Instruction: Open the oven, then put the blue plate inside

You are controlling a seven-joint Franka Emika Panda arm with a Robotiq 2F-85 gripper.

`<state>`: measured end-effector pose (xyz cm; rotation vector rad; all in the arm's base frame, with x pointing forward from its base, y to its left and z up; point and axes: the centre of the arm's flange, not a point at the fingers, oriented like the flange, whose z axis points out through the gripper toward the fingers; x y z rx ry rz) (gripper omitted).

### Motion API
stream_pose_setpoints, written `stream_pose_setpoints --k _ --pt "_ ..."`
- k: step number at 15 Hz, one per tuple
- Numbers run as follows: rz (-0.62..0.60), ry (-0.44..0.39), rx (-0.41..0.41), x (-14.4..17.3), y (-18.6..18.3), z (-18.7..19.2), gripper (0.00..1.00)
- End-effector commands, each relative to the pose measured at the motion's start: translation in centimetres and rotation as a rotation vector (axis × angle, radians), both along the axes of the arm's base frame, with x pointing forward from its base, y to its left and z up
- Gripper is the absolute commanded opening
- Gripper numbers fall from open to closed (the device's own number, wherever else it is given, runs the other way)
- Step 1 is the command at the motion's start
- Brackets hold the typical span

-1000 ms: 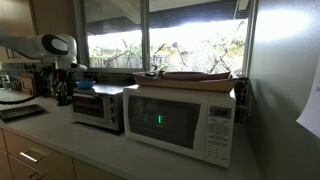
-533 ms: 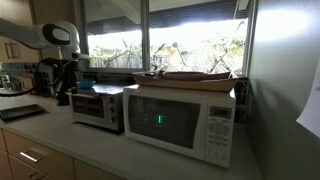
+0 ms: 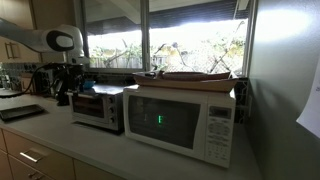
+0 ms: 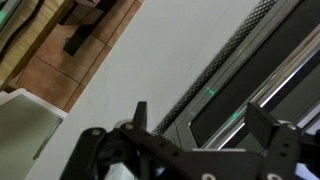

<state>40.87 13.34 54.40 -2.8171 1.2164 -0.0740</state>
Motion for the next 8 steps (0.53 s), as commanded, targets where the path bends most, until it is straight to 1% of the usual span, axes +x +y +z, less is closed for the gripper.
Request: stream_pose_setpoints --k 1,6,8 --pt "-0.095 -0.021 0.039 0.2 -0.5 -2.5 1.0" --pt "-0.178 -0.077 0.106 1.1 -1.5 -3.6 1.0" --pt "-0.185 -0.092 0.108 1.1 -2.1 -3.7 1.0"
